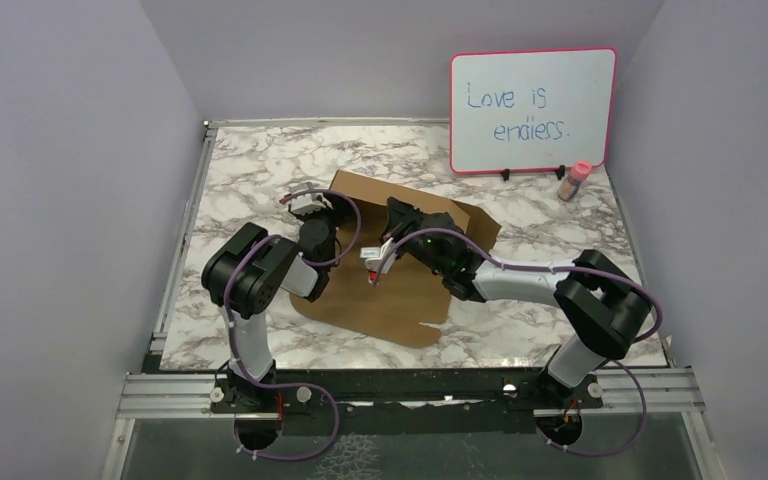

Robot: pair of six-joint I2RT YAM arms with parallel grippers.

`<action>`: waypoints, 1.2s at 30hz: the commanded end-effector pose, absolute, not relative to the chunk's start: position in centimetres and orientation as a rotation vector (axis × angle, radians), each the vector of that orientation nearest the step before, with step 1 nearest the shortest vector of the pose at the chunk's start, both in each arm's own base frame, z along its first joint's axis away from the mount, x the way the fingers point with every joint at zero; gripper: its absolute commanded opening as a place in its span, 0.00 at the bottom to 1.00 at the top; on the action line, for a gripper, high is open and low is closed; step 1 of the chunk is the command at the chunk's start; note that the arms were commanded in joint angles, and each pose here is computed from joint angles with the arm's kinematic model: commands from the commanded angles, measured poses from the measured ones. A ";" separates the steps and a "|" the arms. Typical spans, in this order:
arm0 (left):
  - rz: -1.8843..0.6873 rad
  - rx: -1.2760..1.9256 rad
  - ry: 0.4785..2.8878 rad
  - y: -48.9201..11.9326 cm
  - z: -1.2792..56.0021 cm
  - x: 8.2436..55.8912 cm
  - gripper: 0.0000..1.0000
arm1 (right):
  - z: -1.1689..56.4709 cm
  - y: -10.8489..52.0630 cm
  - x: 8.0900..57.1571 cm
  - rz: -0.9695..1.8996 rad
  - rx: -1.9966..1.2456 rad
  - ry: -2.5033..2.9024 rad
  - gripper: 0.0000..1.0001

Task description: Fold the paper box

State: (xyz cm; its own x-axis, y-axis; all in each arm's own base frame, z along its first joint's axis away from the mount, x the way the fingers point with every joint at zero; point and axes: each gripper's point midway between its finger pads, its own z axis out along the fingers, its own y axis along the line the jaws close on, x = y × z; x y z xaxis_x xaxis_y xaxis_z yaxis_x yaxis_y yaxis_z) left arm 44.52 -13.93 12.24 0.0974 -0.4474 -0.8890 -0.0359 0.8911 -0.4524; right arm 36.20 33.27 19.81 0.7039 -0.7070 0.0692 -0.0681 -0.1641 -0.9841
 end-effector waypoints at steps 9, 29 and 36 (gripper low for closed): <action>-0.351 -0.284 1.471 -11.9 14.2 40.2 0.76 | 18.1 33.3 36.2 -0.565 -1.725 0.730 0.20; -0.630 -0.234 1.625 -12.9 17.1 33.0 0.91 | 25.3 32.4 31.8 -0.191 -1.461 0.868 0.67; -0.747 -0.318 1.603 -12.2 21.3 33.7 0.92 | 30.6 29.4 30.4 0.043 -1.053 1.087 0.76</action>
